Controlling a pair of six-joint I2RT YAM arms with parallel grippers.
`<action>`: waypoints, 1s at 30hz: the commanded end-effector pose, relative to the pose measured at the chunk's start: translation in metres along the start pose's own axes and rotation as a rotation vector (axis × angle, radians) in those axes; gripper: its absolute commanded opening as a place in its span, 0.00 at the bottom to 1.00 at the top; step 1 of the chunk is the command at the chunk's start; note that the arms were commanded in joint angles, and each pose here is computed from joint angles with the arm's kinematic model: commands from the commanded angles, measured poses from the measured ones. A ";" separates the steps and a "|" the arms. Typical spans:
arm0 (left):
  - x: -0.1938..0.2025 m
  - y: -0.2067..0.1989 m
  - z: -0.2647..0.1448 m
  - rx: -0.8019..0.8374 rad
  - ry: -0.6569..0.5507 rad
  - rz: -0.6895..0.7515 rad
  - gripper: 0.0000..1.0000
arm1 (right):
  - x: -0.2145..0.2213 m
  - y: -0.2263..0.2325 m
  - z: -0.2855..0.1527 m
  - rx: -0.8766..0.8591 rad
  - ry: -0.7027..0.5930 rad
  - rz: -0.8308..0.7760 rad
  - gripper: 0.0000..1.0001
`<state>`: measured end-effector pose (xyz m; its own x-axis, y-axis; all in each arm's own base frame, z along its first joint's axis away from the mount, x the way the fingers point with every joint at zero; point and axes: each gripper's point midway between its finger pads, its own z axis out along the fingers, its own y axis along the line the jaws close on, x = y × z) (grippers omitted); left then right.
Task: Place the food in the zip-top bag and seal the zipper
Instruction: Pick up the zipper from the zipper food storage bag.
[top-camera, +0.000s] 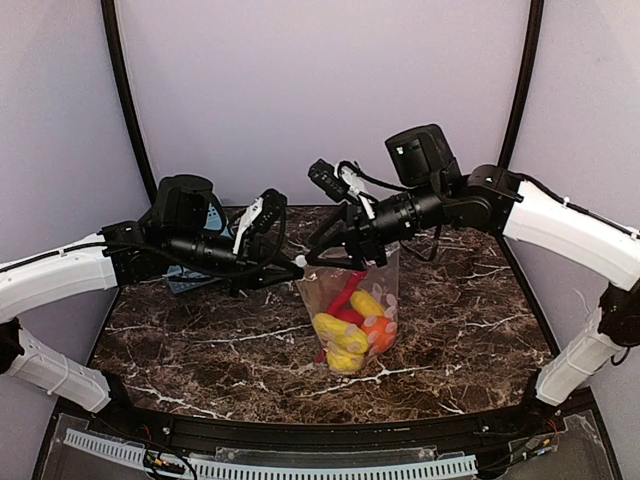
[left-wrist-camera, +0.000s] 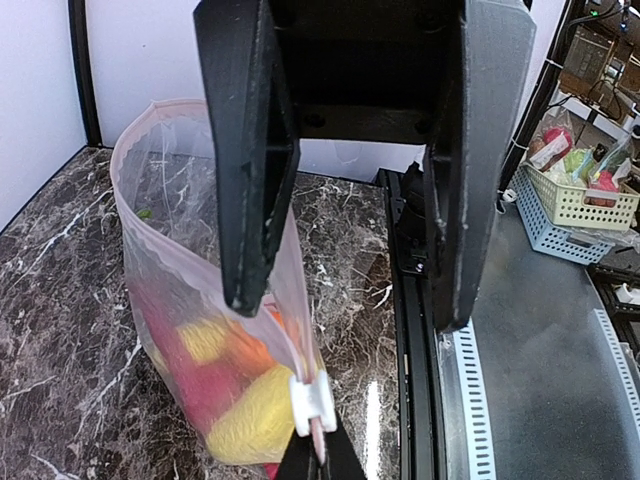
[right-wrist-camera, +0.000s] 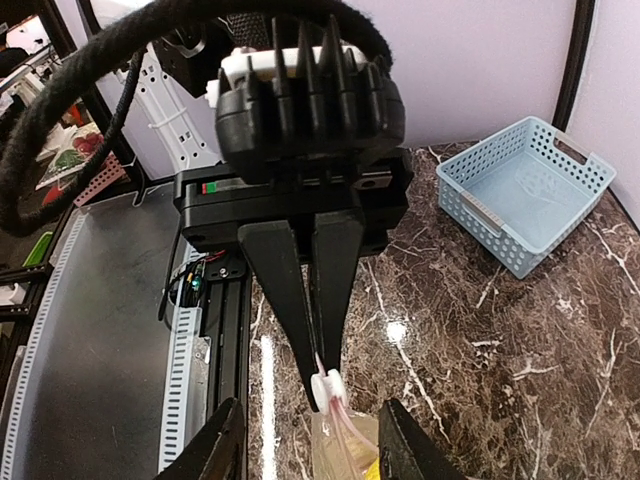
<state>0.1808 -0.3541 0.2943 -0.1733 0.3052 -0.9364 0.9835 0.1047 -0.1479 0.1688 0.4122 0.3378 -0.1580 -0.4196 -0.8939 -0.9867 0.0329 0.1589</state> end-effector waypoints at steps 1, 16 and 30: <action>-0.019 -0.014 -0.011 0.045 -0.047 0.045 0.01 | -0.010 0.004 0.000 -0.072 -0.018 -0.018 0.43; -0.020 -0.016 -0.010 0.065 -0.048 0.045 0.01 | 0.003 0.001 0.019 -0.167 0.049 0.027 0.34; -0.021 -0.002 -0.013 -0.029 -0.055 0.040 0.01 | 0.009 -0.001 0.021 -0.165 0.064 0.041 0.07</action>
<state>0.1757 -0.3544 0.2960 -0.1717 0.3019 -0.9378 0.9848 0.0773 -0.1554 0.1671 0.4276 0.3219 -0.1809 -0.4711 -0.8633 -0.9632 -0.0928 0.2524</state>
